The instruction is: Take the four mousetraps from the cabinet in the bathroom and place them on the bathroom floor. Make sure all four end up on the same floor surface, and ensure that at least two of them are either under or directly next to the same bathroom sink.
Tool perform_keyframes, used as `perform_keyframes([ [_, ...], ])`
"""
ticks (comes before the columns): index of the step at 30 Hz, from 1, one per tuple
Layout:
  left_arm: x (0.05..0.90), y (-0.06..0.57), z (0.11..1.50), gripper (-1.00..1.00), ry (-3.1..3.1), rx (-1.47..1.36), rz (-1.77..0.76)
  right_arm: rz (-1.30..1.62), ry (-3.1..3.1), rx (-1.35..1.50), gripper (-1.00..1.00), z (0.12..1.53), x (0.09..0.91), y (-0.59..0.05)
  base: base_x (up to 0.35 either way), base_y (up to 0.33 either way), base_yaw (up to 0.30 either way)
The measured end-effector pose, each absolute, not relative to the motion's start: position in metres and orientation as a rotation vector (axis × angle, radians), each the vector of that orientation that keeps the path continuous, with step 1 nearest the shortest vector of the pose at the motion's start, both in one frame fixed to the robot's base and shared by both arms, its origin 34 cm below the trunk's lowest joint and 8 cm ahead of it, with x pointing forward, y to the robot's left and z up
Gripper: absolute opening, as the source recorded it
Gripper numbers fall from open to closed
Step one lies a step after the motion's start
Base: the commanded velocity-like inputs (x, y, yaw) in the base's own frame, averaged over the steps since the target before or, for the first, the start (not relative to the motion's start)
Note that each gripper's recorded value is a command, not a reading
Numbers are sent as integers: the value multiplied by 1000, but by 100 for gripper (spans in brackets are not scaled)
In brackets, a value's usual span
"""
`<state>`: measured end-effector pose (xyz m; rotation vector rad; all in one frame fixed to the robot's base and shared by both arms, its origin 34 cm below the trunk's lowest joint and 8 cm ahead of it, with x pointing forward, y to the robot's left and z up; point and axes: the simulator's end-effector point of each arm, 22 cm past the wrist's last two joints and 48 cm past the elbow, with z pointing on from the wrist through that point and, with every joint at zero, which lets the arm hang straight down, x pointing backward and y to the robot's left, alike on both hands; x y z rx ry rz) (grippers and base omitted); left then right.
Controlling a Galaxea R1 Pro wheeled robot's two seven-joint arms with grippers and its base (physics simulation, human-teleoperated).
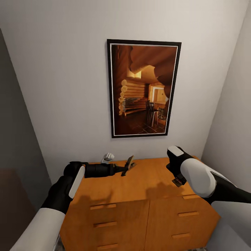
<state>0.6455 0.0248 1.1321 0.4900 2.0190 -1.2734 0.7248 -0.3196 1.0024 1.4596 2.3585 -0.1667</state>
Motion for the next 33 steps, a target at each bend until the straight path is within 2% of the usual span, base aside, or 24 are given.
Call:
perform_keyframes([
  [5, 645, 24, 1131, -100, 2023, 495, -1270, -170, 2363, 1459, -100, 1001, 724, -319, -101, 0, 0],
  [18, 647, 24, 1128, -100, 2033, 494, -1253, -243, 2344, 1390, -100, 1006, 727, -332, -279, 0, 0],
  [21, 647, 25, 1130, -100, 2028, 492, -1247, -295, 2321, 1313, -100, 1013, 733, -344, -54, 0, 0],
  [33, 661, 37, 1126, -100, 2075, 438, -1115, -324, 2345, 1293, -100, 1003, 718, -345, -4, 0, 0],
])
